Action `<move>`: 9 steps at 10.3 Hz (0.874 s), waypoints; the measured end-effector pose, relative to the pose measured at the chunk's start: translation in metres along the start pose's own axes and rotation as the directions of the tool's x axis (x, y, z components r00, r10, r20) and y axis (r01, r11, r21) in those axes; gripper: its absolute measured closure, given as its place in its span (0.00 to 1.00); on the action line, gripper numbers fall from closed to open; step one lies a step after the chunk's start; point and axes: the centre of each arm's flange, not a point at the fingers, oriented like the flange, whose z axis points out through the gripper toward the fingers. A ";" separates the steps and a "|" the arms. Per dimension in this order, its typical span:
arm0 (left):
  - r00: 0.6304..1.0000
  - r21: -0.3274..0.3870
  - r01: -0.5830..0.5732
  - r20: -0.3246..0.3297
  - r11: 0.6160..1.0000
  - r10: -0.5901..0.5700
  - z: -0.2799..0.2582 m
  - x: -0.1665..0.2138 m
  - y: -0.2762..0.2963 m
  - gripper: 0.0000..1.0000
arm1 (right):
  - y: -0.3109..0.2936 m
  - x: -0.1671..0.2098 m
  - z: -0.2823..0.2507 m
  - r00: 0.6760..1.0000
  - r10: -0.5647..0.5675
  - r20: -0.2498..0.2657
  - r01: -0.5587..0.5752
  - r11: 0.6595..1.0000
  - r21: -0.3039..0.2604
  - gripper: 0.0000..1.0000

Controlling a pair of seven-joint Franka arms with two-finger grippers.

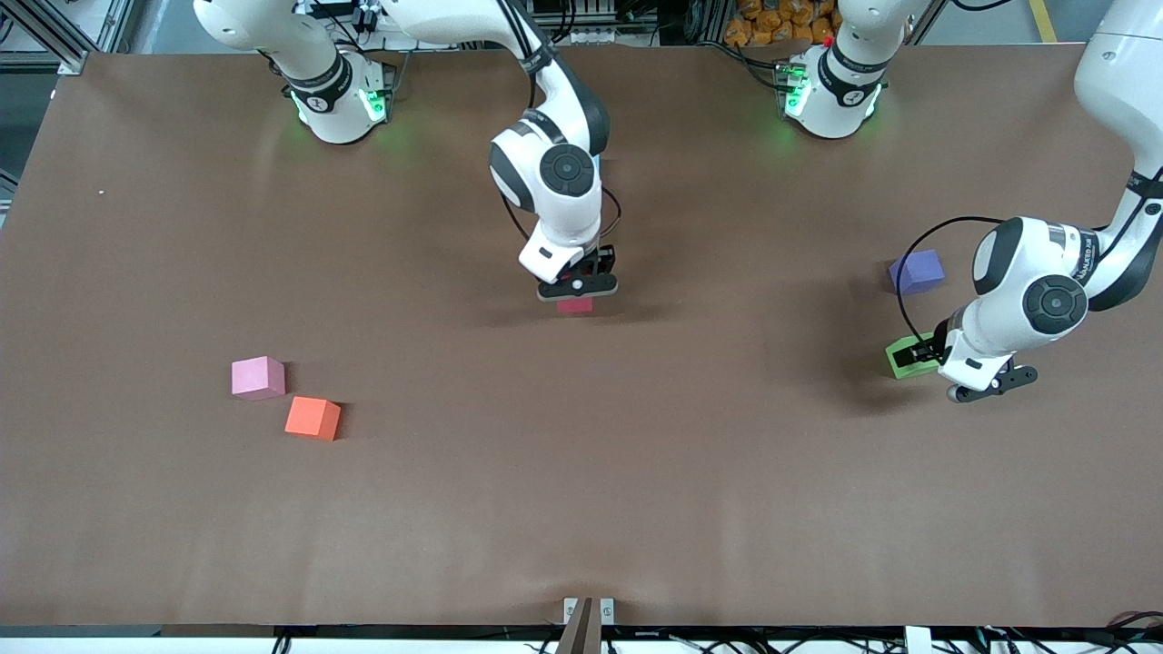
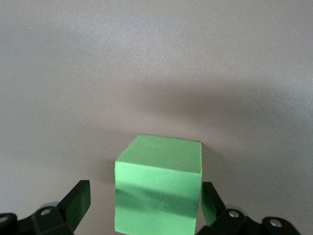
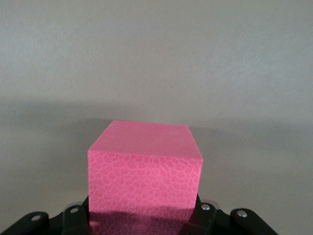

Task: Arrange blocks into number 1
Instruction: 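Carry the red cube to the line while the left gripper reaches green, then place the red cube below the green cube while the left gripper grasps green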

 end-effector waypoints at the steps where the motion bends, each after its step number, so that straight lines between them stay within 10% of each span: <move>1: 1.000 -0.003 -0.004 0.000 1.000 0.004 0.001 -0.001 0.002 0.00 | -0.007 -0.007 0.004 1.000 0.011 0.022 -0.011 1.000 0.019 0.31; 7: 0.999 -0.006 -0.047 0.011 0.999 0.047 0.025 -0.004 0.009 0.00 | -0.014 -0.032 0.028 0.995 0.045 0.091 -0.049 0.998 0.040 0.31; 9: 0.997 -0.011 -0.077 0.013 0.997 0.077 0.029 -0.002 0.001 0.31 | -0.010 -0.033 0.033 0.994 0.049 0.098 -0.053 0.998 0.031 0.31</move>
